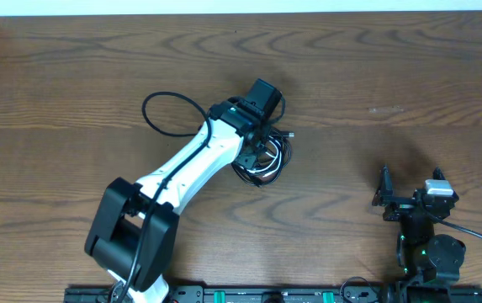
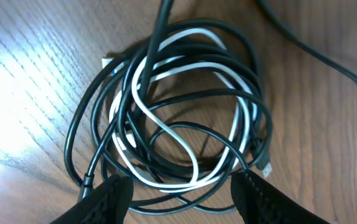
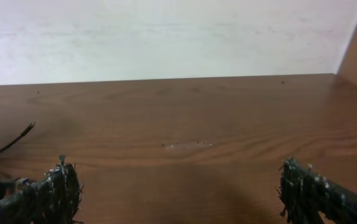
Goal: Untangle cables
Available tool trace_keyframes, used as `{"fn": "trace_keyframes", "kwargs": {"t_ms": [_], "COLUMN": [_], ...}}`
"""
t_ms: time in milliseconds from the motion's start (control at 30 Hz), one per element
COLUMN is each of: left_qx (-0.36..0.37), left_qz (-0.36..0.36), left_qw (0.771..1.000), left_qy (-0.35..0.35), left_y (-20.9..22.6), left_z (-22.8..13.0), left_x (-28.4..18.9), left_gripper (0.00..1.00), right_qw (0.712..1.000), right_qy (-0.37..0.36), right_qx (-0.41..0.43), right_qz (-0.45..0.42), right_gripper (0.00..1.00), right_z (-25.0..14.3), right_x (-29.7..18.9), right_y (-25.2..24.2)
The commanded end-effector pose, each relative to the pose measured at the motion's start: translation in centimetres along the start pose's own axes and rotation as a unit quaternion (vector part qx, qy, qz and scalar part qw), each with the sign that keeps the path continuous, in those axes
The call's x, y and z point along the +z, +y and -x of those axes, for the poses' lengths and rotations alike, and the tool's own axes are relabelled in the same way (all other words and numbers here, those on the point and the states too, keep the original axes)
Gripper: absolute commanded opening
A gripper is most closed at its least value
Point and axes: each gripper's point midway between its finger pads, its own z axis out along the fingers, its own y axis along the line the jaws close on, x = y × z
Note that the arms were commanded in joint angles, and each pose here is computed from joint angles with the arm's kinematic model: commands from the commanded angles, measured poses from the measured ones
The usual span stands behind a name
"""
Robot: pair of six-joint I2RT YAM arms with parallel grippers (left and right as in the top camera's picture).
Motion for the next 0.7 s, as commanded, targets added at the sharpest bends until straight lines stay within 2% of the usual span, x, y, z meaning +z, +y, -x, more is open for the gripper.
{"fn": "trace_keyframes", "kwargs": {"t_ms": [0, 233, 400, 667], "left_qx": [-0.026, -0.044, -0.050, -0.051], "left_qz": [0.015, 0.043, 0.054, 0.051], "left_qw": [1.000, 0.998, 0.997, 0.997], "left_qy": [0.003, 0.023, 0.021, 0.018], "left_y": [0.5, 1.4, 1.7, 1.5], "left_z": [-0.1, -0.9, -0.8, -0.8], "left_x": [0.8, 2.4, 3.1, 3.4], "left_gripper": [0.58, 0.57, 0.49, 0.49], "right_qw": [1.000, 1.000, 1.000, 1.000], "right_qy": [0.003, 0.003, 0.003, 0.003], "right_qx": [0.005, 0.005, 0.005, 0.005], "right_qz": [-0.004, -0.004, -0.004, -0.004], "right_gripper": [0.99, 0.99, 0.99, 0.99], "right_z": [-0.2, -0.2, -0.2, -0.2], "right_x": [0.0, 0.0, 0.0, 0.0], "right_y": [-0.2, -0.2, -0.2, -0.2]}}
